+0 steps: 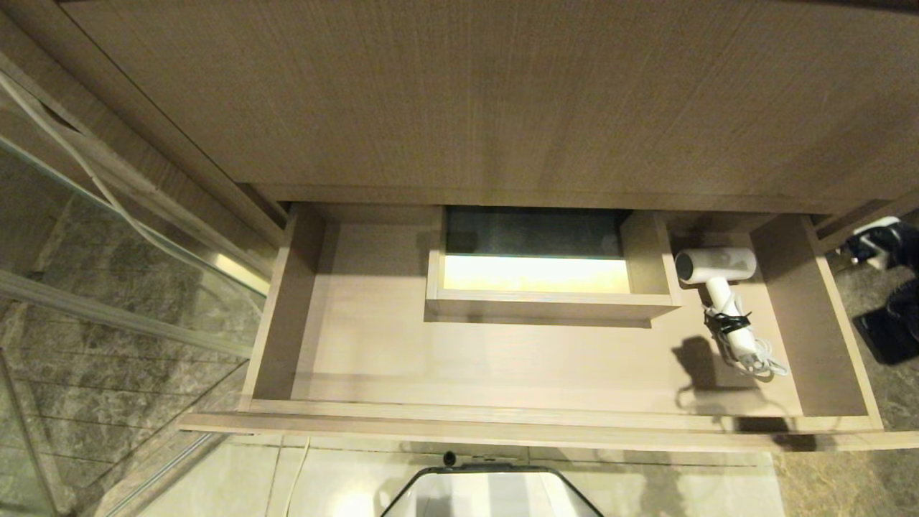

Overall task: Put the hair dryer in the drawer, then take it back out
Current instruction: Close the drawer

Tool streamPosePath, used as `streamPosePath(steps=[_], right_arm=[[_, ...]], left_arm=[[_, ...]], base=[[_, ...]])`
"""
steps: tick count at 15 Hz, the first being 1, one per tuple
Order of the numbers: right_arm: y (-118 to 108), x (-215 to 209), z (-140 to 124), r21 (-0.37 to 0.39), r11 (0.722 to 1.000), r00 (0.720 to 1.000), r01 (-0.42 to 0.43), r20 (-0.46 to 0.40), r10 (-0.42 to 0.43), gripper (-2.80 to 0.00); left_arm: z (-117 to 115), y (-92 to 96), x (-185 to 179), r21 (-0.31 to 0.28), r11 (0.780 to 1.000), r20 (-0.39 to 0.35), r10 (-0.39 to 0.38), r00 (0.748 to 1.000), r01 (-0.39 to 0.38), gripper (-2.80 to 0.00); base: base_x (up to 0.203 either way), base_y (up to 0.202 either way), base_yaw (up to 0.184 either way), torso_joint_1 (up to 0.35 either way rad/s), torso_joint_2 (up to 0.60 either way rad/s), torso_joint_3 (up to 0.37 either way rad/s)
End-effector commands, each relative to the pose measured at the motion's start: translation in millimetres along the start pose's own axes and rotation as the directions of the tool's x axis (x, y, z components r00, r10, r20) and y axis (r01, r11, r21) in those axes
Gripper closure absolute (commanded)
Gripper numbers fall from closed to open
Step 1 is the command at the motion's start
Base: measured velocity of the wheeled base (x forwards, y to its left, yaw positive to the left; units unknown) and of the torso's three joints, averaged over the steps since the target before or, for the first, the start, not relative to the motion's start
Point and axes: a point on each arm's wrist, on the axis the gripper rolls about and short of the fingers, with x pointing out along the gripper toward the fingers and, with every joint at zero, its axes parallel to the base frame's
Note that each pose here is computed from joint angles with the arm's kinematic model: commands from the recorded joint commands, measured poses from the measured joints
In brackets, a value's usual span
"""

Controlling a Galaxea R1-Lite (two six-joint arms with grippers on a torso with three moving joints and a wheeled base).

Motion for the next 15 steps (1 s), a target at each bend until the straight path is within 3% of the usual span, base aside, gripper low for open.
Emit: streamPosePath(steps=[1, 4, 7, 15], right_arm=[[15.7, -26.1, -48.7, -0.035, 0.999, 0.995, -0.036, -0.096, 0.032, 0.0], [31.7, -25.9, -82.5, -0.068, 0.995, 0.963, -0.079, -0.264, 0.059, 0.0], [41.9, -15.8, -97.0, -0.079, 0.99, 0.936, -0.12, -0.342, 0.087, 0.0], [42.4, -15.1, -97.7, -0.079, 0.989, 0.935, -0.121, -0.345, 0.087, 0.0]], left_arm=[[-0.4, 0.0, 0.1, 0.0, 1.0, -0.001, 0.0, 1.0, 0.0, 0.0], [-0.4, 0.0, 0.1, 0.0, 1.0, -0.001, 0.0, 1.0, 0.0, 0.0], [-0.4, 0.0, 0.1, 0.0, 1.0, -0.001, 0.0, 1.0, 0.0, 0.0], [-0.4, 0.0, 0.1, 0.0, 1.0, -0.001, 0.0, 1.0, 0.0, 0.0]], base=[[0.0, 0.0, 0.0, 0.0, 0.0, 0.0], [0.0, 0.0, 0.0, 0.0, 0.0, 0.0], [0.0, 0.0, 0.0, 0.0, 0.0, 0.0], [0.0, 0.0, 0.0, 0.0, 0.0, 0.0]])
